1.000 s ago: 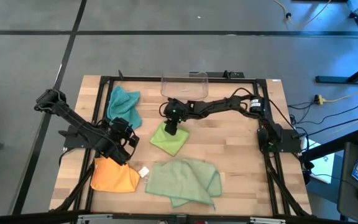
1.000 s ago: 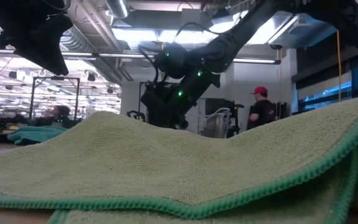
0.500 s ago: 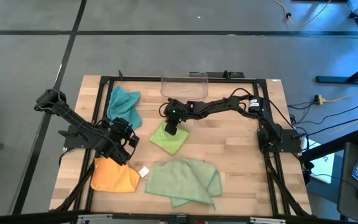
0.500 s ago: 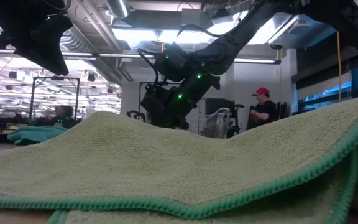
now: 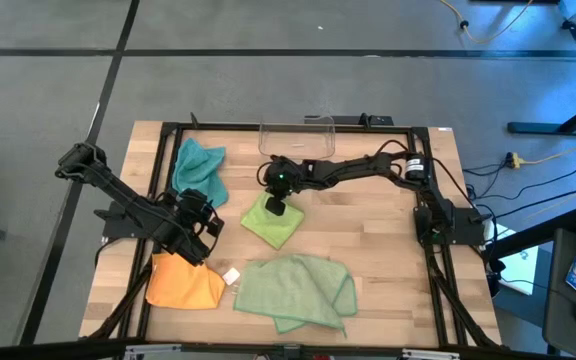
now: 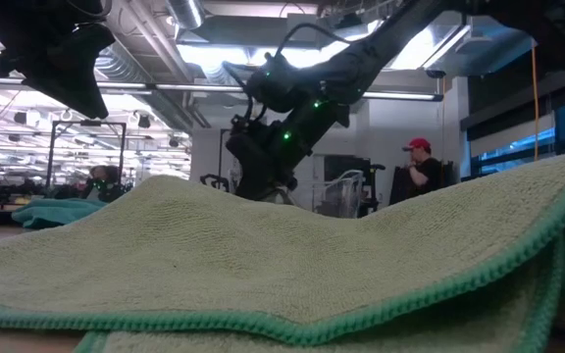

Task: Fold microfiber towels
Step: Fold the light green microfiber towel

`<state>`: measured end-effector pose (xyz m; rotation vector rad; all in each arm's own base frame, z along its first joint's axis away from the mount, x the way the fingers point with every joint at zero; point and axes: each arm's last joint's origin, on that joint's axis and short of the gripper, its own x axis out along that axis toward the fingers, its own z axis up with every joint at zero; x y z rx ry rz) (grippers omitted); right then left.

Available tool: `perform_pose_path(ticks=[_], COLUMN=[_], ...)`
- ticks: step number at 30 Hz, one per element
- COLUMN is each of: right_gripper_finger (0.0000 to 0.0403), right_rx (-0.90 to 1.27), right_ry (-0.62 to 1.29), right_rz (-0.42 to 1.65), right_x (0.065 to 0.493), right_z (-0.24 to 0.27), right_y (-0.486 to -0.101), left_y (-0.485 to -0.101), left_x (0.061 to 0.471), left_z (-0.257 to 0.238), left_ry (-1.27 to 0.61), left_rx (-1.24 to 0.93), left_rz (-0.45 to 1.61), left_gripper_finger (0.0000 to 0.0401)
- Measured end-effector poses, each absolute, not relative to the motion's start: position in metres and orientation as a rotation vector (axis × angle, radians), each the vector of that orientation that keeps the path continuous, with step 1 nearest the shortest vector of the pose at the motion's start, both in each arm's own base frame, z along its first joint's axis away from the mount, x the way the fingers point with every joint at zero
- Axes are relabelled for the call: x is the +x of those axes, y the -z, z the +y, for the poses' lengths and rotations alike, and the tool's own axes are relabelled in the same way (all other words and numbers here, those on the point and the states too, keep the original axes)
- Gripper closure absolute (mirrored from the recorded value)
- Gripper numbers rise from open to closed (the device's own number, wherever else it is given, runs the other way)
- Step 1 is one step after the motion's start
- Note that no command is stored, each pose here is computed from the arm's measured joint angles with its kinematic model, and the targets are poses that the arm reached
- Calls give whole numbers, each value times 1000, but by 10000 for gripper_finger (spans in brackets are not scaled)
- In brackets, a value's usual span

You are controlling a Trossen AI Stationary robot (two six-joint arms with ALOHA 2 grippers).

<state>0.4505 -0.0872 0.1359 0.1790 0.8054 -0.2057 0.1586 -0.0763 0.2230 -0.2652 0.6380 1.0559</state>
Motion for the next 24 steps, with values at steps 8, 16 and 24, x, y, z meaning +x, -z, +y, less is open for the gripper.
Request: perform_pose_path(ticks=[8, 16, 24], right_gripper_finger=[401, 401, 402], right_rx=[154, 129, 105], right_ry=[260, 274, 378], right_rz=[814, 807, 848], right_x=[447, 443, 439], right_z=[-88, -88, -90], right_y=[-145, -159, -157], left_y=[-223, -223, -223], left_x=[159, 159, 159], left_z=[-76, -76, -76], left_ry=[-1056, -1056, -1056], left_rx=[-265, -266, -268], left_rz=[639, 638, 640], left_gripper_finger=[312, 312, 312])
